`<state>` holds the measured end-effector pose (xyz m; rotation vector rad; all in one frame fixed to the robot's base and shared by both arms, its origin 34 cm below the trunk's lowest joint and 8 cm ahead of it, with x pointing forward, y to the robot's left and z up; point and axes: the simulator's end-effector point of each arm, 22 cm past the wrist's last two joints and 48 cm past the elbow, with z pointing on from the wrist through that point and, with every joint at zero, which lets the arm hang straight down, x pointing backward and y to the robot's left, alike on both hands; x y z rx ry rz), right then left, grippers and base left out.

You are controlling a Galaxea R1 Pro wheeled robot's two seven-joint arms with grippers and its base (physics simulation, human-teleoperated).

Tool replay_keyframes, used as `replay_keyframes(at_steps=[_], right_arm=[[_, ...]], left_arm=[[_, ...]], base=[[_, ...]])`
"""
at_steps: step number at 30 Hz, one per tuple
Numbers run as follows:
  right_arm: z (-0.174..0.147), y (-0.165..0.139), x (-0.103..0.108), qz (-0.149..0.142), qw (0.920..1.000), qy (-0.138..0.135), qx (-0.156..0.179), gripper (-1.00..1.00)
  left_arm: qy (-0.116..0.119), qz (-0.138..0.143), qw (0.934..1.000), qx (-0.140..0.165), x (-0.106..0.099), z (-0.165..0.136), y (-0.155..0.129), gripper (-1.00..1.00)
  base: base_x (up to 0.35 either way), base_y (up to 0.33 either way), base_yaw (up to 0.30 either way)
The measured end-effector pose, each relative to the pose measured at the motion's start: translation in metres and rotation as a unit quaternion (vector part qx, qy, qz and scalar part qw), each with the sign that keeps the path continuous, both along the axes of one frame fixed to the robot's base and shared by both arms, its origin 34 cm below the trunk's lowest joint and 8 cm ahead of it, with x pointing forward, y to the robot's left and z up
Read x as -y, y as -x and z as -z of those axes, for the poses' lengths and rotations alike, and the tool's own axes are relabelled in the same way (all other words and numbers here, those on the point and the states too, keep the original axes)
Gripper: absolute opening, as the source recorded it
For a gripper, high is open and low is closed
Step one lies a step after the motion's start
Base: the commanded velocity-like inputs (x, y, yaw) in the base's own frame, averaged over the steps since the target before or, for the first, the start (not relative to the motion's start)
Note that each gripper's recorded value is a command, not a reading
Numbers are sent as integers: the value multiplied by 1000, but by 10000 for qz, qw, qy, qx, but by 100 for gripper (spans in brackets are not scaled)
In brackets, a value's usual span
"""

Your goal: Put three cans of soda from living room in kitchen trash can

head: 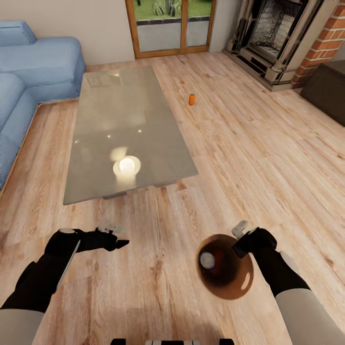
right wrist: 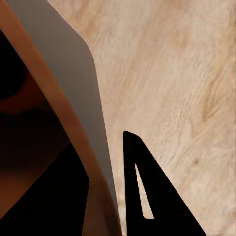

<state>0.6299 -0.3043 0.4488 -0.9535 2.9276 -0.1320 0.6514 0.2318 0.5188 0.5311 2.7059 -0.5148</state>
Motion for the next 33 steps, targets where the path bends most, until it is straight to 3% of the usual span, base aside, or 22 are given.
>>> replay_keyframes(at_steps=[3,4,5,6,8,9,11,13,14,15,19,24,29,33], right_arm=[[-15,-17,9,-152,9996,169,168,-100],[-24,-27,8,149,9990,419,-91,-100],[-38,-36,14,753,9956,501,-261,-100],[-52,-53,10,713,9964,455,-6,-100],[-90,-91,-3,604,9958,238,650,-100],[-97,-96,-11,630,9953,76,733,-100],[-85,-80,-32,860,9945,-449,386,-100],[-83,-70,-62,1114,9866,-1189,100,-100],[-90,-73,-71,1138,9832,-1420,119,-100],[-100,-81,-70,1121,9829,-1437,266,-100],[-104,-87,-33,908,9922,-711,468,-100],[-113,-81,-46,1103,9870,-1130,292,-100],[-122,-84,-15,1010,9916,-709,398,-100],[-135,-87,-9,1139,9859,-1158,405,-100]], left_arm=[[-77,51,9998,-179,-6,0,13,100],[335,-42,9929,-1138,8,9,67,100],[353,-58,9917,-1234,8,11,73,100],[357,-69,9912,-1272,7,11,76,100],[365,-84,9906,-1312,6,10,78,100],[366,-86,9905,-1321,6,9,78,100],[368,-86,9905,-1325,6,6,78,100],[367,-76,9907,-1312,6,2,78,100],[364,-64,9909,-1291,6,1,78,100],[367,-54,9912,-1273,6,-1,77,100],[364,-42,9915,-1251,6,-8,76,100],[363,-32,9916,-1240,6,-16,76,100],[365,-25,9917,-1229,6,-25,75,100],[378,24,9933,-1092,4,-30,71,100]], base=[[0,0,0],[0,0,0],[0,0,0],[0,0,0],[0,0,0],[0,0,0],[0,0,0],[0,0,0],[0,0,0],[0,0,0],[0,0,0],[0,0,0],[0,0,0],[0,0,0]])
